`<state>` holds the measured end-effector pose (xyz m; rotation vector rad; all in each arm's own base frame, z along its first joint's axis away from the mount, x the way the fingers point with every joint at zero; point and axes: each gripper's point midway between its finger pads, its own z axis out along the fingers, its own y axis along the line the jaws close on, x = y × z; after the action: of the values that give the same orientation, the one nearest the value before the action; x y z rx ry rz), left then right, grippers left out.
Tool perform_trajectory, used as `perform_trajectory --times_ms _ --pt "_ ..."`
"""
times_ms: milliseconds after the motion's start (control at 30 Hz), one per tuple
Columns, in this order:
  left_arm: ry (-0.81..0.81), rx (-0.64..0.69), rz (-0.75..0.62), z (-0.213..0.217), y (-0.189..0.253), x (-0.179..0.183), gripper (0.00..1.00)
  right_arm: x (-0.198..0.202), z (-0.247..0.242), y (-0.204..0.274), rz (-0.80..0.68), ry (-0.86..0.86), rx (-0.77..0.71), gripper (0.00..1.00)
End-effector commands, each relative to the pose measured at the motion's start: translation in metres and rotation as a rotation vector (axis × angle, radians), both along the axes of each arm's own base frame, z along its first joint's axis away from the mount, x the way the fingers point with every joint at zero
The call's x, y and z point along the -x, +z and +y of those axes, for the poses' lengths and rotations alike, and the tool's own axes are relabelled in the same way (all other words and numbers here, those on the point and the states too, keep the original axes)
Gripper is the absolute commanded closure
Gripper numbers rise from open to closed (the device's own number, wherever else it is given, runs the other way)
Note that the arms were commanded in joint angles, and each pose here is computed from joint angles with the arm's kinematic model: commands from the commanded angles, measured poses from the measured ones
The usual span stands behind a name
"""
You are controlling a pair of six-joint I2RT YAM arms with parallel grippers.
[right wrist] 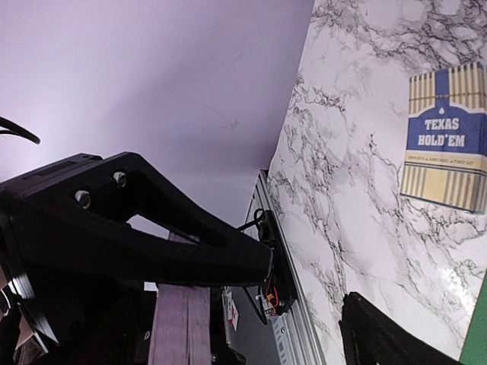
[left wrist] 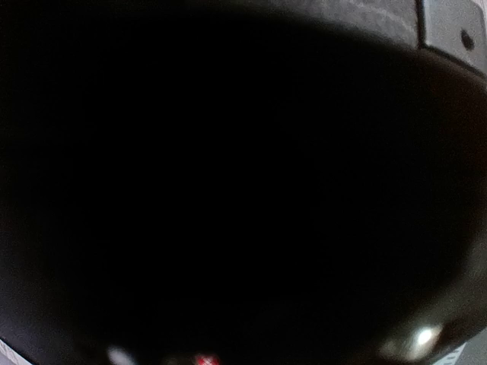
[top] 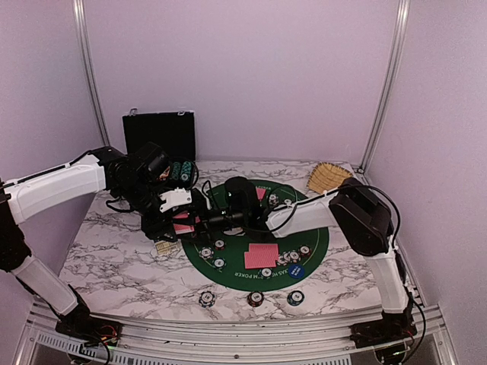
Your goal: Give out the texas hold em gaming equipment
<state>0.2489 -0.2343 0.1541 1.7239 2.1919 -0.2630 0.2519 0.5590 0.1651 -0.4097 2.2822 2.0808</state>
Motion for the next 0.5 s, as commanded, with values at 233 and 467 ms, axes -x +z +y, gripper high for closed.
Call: perform_trajectory --times_ms 233,467 --pt "-0.008 0.029 -0.017 -0.002 0.013 0.0 0.98 -0.011 0.006 -0.01 0.012 -0.03 0.056 0.15" --pt "-0.01 0.03 -0.02 -0.001 0.014 0.001 0.99 -0.019 -0.014 -0.017 0.001 -0.057 0.109 0.21"
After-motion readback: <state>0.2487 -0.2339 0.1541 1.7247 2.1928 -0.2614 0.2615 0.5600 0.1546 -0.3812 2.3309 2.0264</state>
